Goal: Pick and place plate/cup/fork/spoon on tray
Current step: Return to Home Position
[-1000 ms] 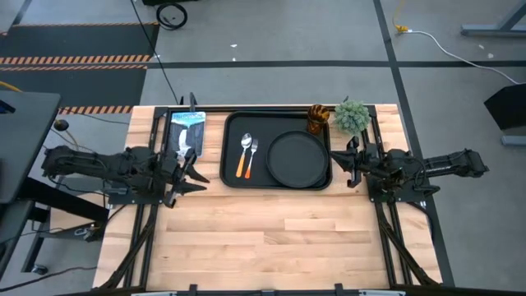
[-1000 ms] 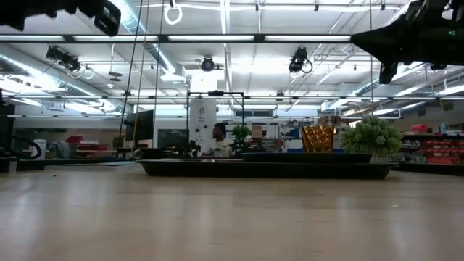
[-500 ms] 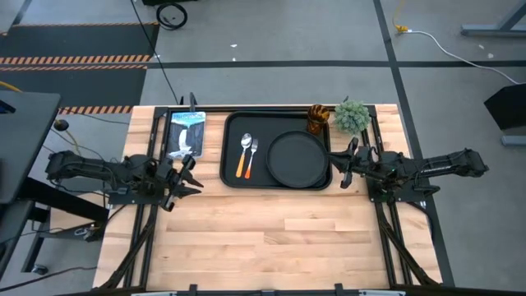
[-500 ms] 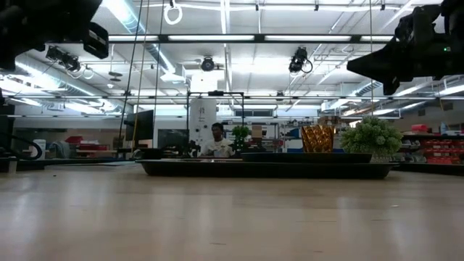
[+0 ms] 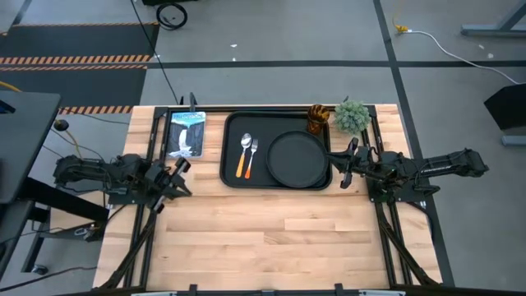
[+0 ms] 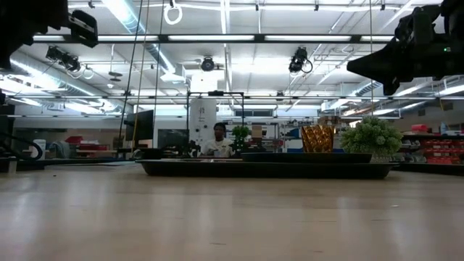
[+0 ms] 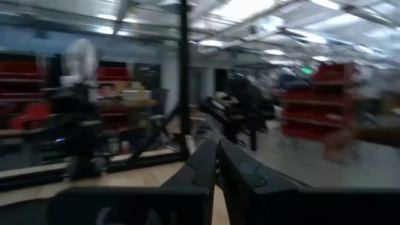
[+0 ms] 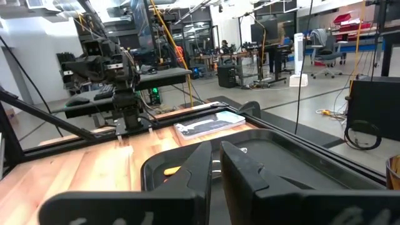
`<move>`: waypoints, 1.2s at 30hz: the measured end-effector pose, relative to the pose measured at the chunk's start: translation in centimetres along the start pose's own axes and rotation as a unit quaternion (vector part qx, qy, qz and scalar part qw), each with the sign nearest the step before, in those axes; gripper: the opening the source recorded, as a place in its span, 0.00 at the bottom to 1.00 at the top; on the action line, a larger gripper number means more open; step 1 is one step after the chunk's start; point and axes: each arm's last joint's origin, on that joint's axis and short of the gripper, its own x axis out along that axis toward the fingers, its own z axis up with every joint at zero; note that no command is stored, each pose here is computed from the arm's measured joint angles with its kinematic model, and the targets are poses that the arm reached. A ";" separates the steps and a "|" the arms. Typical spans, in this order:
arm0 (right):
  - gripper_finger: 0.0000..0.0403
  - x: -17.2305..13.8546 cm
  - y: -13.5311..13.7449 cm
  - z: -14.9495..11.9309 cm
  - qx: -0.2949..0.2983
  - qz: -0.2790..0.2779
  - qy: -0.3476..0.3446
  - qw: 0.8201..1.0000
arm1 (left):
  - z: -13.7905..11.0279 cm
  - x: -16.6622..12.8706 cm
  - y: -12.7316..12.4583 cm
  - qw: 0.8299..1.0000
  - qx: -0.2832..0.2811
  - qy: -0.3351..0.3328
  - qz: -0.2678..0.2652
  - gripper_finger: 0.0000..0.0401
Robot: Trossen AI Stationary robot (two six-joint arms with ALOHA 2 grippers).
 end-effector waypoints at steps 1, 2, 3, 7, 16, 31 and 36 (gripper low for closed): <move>0.10 0.0 0.0 0.0 0.000 0.000 0.000 1.000 | 0.1 0.0 0.1 1.000 -0.008 -0.004 0.016 0.06; 0.10 0.0 0.0 0.0 0.000 0.000 0.000 1.000 | 0.1 -0.1 0.2 0.999 -0.013 -0.008 0.033 0.05; 0.10 0.0 0.0 0.0 0.000 0.000 0.000 1.000 | 0.1 -0.1 0.3 0.999 -0.017 -0.009 0.050 0.04; 0.10 0.0 0.0 0.0 0.000 0.000 0.000 1.000 | 0.1 -0.1 0.4 0.997 -0.028 -0.010 0.076 0.04; 0.10 0.0 0.0 0.0 0.000 0.000 0.000 1.000 | 0.1 -0.1 0.4 0.997 -0.026 -0.009 0.077 0.07; 0.10 0.0 0.0 0.0 0.000 0.000 0.000 1.000 | 0.1 -0.1 0.4 0.997 -0.026 -0.009 0.077 0.07; 0.10 0.0 0.0 0.0 0.000 0.000 0.000 1.000 | 0.1 -0.1 0.4 0.997 -0.026 -0.009 0.077 0.07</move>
